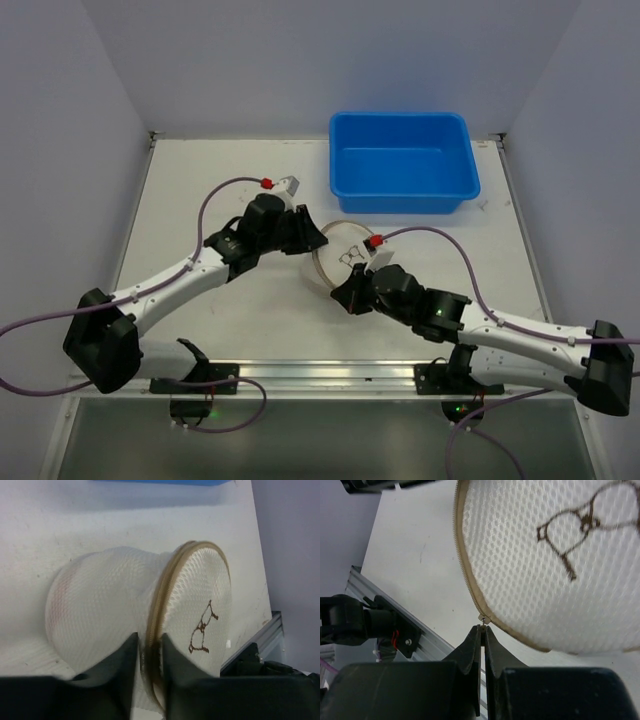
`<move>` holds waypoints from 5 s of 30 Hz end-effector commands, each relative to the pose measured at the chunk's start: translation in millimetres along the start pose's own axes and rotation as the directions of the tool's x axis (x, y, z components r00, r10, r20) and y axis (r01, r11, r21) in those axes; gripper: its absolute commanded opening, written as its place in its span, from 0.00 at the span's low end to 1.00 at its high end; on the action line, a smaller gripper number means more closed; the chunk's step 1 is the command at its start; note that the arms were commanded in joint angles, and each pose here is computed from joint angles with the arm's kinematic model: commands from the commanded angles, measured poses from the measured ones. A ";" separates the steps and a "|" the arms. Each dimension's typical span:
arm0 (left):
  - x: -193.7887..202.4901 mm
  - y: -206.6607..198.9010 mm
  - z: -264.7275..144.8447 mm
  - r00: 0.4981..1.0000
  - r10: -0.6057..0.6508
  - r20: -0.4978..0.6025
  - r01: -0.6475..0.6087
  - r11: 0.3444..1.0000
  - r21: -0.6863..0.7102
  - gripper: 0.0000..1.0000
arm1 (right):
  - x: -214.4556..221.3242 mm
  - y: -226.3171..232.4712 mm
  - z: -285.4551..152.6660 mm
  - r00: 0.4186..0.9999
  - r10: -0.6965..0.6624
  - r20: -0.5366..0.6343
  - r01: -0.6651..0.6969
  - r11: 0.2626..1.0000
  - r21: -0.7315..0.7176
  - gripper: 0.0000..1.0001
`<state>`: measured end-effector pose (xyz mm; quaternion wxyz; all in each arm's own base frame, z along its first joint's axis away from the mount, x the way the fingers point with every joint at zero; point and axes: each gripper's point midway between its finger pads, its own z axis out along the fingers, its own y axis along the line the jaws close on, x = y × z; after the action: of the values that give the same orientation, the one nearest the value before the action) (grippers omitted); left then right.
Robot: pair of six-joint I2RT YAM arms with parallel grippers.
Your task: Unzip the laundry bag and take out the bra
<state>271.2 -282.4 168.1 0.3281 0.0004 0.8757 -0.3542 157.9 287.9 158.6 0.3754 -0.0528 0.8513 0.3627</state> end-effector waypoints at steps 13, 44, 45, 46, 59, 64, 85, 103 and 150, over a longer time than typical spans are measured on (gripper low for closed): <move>-17.6 9.3 -55.1 0.982 -0.072 0.175 0.073 0.997 -0.002 0.97 | -41.7 55.5 28.3 0.999 -0.003 0.040 0.007 0.997 -0.080 0.00; -5.0 42.9 -34.5 0.981 -0.086 0.174 0.103 0.990 -0.094 0.00 | 13.2 -45.4 -20.0 0.998 -0.055 -0.024 0.056 0.997 0.044 0.00; -4.3 42.6 -34.6 0.981 -0.087 0.172 0.104 0.990 -0.091 0.00 | 14.9 -49.6 -20.9 0.999 -0.049 -0.023 0.050 0.998 0.050 0.00; -2.4 42.1 -34.7 0.982 -0.088 0.165 0.103 0.991 -0.086 0.00 | 19.2 -55.3 -21.1 0.999 -0.045 -0.027 0.046 0.997 0.057 0.00; -20.7 18.2 -68.2 0.989 0.028 0.148 -0.017 0.997 -0.073 1.00 | 13.2 -35.6 -23.8 0.987 -0.142 -0.070 0.140 0.990 -0.035 0.31; -43.8 5.6 -64.6 0.985 0.127 0.115 -0.117 0.989 -0.087 1.00 | -2.5 -34.4 -33.1 0.984 -0.165 -0.067 0.165 0.986 -0.007 0.44; 6.3 38.1 -10.6 0.992 0.106 -0.067 -0.106 0.994 0.006 0.82 | -47.9 -59.4 -74.6 0.991 -0.123 0.043 0.112 0.971 0.210 0.75; 45.5 42.3 -16.7 1.000 0.009 -0.009 -0.007 0.990 0.140 0.00 | -93.4 12.5 -27.6 0.990 -0.125 0.064 0.120 0.990 0.079 0.59; 40.8 30.7 -20.1 0.997 0.001 0.074 -0.008 0.995 0.095 0.00 | -93.6 -56.0 -49.1 0.983 -0.036 0.181 -0.022 0.951 0.307 0.00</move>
<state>224.5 -253.6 121.1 0.3407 0.0130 0.8531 -0.3950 218.0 241.7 232.8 0.4501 -0.0191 0.8467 0.2831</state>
